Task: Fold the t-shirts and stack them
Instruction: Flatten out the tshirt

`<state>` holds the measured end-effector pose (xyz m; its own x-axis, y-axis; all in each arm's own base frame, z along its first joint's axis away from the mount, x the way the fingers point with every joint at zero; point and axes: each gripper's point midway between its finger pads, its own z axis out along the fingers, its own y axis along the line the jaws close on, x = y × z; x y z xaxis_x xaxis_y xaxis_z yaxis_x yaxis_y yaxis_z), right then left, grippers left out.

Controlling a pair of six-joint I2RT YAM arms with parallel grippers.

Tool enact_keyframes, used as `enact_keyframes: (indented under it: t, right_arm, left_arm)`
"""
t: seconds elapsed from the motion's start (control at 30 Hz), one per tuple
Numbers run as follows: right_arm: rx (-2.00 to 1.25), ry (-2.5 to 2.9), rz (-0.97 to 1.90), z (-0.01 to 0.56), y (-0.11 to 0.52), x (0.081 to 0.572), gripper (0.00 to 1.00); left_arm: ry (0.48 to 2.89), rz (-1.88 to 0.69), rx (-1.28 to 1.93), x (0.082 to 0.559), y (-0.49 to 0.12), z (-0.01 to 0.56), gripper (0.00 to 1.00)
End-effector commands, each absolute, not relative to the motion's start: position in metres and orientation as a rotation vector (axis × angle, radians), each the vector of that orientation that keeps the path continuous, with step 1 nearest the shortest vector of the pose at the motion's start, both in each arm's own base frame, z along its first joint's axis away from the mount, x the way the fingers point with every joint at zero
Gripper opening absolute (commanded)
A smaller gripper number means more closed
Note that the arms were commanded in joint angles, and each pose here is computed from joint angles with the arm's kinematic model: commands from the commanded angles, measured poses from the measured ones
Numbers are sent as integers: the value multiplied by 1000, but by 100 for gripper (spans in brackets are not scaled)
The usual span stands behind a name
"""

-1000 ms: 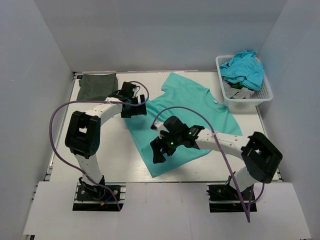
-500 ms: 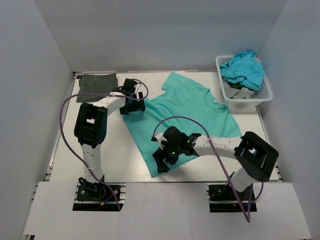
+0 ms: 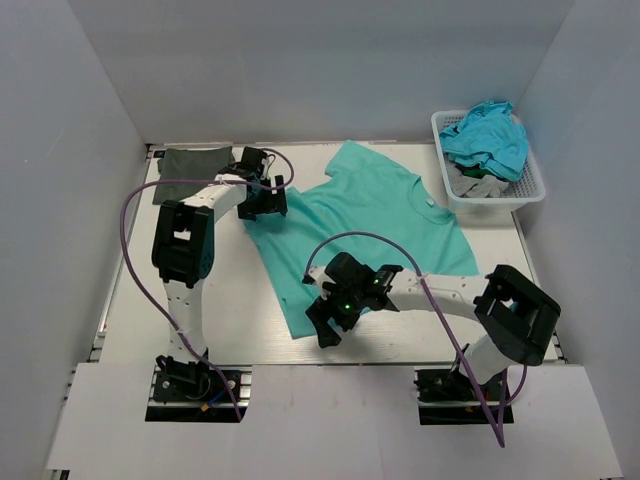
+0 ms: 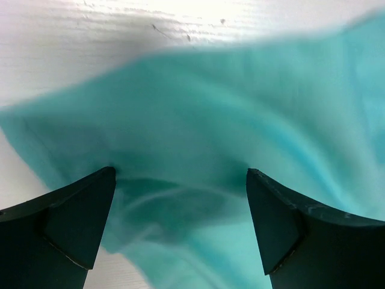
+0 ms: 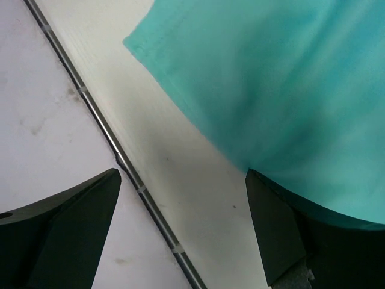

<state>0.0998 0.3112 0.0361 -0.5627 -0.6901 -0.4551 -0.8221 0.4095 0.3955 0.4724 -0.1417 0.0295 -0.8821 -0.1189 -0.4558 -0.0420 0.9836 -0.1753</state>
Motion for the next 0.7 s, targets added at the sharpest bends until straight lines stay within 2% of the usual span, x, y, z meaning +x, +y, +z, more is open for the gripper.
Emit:
enact_keyframes:
  t: [0.0,0.07,0.13,0.17,0.27,0.37,0.4,0.5,0.57,0.67]
  right_arm:
    - [-1302,2413,903,70,324,106,90]
    - [-1169,2375,876,98,340,131,90]
    - [-1024,2403,683,104,328,164,90]
    - [-944,2370,665,126,333,186,90]
    - [-668,2447,513,129,304,236,90]
    - [-436,2460,435,135,267,286,90]
    - [-308,2458,357,136,236,314,90]
    - [-146,2472,252,132,192,354,90]
    - [-114,2469,246,136,183,369,90]
    - [17,2532,155,111,136,393,90]
  left_arm:
    - [2586,-308,-29,465,-150,66,100]
    - [2562,-330,-22,462,-152,86,100]
    - [2517,-335,-37,457,-149,117,100]
    - [2513,-311,-54,452,-148,122,100]
    - [2492,-345,-135,441,-147,141,100]
    - [2544,-361,-179,421,-150,128,100]
    - [2526,-375,-177,419,-154,131,100]
    - [2555,-390,-198,408,-157,111,100]
    - [2593,-367,-222,405,-155,91,100]
    - [2592,-368,-222,411,-157,78,100]
